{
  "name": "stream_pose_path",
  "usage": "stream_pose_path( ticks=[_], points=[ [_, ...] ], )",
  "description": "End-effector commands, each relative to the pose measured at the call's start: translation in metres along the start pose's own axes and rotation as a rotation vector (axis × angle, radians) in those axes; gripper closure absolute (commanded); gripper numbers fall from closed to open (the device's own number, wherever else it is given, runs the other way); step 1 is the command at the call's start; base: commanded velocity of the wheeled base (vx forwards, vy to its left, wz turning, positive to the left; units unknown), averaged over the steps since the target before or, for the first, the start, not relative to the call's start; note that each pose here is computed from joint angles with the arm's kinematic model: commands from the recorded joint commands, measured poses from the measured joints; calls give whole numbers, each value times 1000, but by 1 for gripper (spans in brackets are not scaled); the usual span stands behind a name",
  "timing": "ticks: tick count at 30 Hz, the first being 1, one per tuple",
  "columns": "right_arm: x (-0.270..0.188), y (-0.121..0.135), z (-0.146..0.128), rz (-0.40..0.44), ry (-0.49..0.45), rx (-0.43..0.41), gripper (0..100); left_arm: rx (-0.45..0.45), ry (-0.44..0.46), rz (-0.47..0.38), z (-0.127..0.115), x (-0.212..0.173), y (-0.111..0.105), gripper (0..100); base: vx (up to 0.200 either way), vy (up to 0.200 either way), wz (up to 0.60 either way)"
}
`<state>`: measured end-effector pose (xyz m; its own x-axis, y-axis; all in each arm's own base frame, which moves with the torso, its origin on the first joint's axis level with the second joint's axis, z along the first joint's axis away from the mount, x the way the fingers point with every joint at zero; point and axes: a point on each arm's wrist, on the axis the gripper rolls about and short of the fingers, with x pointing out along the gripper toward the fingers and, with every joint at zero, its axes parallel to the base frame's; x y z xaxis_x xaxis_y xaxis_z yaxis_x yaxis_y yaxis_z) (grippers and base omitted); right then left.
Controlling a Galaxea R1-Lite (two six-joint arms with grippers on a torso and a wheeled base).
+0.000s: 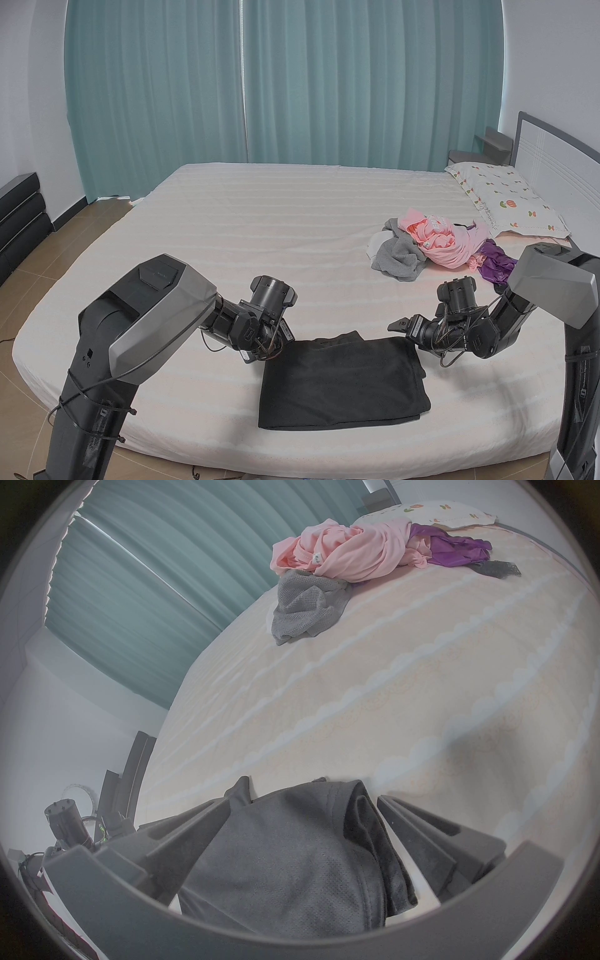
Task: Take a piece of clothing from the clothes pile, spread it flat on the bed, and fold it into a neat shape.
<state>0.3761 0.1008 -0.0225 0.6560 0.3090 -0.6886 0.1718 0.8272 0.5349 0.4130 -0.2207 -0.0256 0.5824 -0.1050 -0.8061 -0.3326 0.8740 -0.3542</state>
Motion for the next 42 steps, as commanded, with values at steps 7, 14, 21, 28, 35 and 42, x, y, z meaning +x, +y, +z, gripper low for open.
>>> stream_pose_path(
  ticks=[7, 14, 21, 28, 35, 42],
  points=[
    [14, -1, -4, -3, -1, -6, 0, -59, -29, 21, 1, 1, 2, 100, 0, 0, 0],
    [23, 1, -4, 1, -5, -9, 0, -110, -50, 18, 15, -11, 5, 100, 0, 0, 0],
    [26, 1, 1, -12, -35, -2, 100, -107, -45, 28, 14, -17, 8, 100, 0, 0, 0],
    [25, -4, 11, -25, -72, 14, 100, -103, -65, 52, 13, -15, 10, 100, 0, 0, 0],
    [26, -7, 12, -44, -71, 19, 100, -101, -61, 60, 11, -12, 12, 100, 0, 0, 0],
    [27, -8, 9, -54, -75, 16, 100, -104, -56, 66, 10, -9, 14, 100, 0, 0, 0]
  ],
)
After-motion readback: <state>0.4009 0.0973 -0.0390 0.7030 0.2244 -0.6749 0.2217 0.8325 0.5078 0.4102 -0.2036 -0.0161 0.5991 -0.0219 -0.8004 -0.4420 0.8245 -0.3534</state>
